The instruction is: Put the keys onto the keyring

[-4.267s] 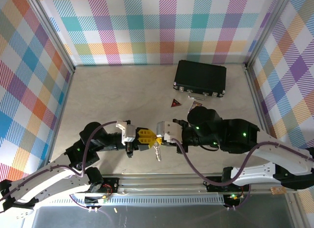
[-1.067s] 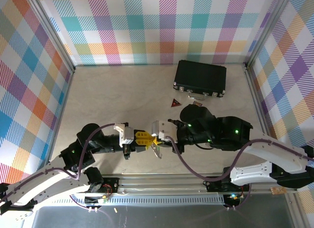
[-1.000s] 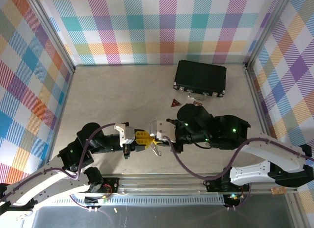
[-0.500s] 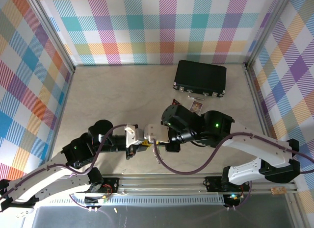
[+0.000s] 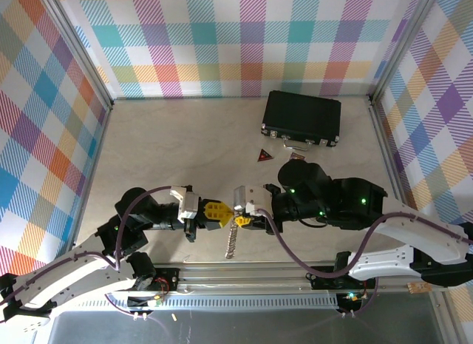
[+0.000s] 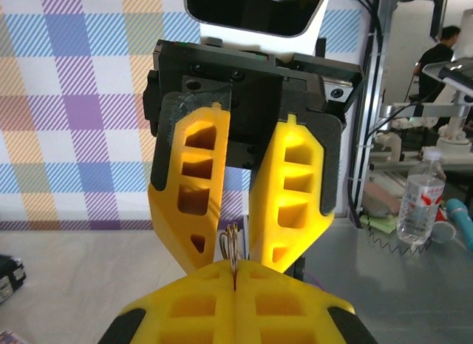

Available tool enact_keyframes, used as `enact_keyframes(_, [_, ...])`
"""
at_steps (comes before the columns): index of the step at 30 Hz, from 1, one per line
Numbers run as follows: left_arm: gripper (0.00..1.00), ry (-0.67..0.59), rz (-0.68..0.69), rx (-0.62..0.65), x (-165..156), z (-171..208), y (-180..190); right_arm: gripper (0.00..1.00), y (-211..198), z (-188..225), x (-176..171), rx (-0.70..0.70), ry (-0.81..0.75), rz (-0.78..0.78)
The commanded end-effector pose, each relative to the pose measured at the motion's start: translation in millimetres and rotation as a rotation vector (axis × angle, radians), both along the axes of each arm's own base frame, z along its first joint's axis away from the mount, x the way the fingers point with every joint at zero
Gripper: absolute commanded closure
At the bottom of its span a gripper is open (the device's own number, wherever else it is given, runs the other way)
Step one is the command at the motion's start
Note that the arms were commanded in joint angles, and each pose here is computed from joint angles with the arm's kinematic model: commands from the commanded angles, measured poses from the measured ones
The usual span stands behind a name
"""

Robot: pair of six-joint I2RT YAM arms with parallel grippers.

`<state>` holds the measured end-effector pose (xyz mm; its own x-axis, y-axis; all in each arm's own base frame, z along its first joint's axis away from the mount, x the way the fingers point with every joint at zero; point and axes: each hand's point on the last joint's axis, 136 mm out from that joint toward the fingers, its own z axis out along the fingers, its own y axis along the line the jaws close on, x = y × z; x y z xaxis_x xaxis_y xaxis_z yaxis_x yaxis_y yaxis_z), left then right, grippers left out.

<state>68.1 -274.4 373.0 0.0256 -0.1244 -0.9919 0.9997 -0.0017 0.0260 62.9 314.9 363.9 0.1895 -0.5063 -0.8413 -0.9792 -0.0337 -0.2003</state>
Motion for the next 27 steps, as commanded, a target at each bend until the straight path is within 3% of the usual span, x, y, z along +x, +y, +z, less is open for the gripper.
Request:
enact_keyframes(1, [1.00, -0.046, -0.078, -0.141, -17, 30, 8, 0.79, 5, 12, -4, 0.073, 0.016, 0.010])
enact_keyframes(13, [1.00, -0.046, -0.119, -0.198, -26, 39, 15, 0.78, -5, 15, -8, 0.109, 0.040, 0.008])
enact_keyframes(21, [1.00, -0.045, -0.133, -0.206, -29, 40, 16, 0.96, -3, 10, -6, 0.093, 0.046, 0.004])
enact_keyframes(27, [1.00, -0.045, -0.160, -0.209, -33, 41, 16, 1.00, 3, 2, -5, 0.061, 0.063, 0.013])
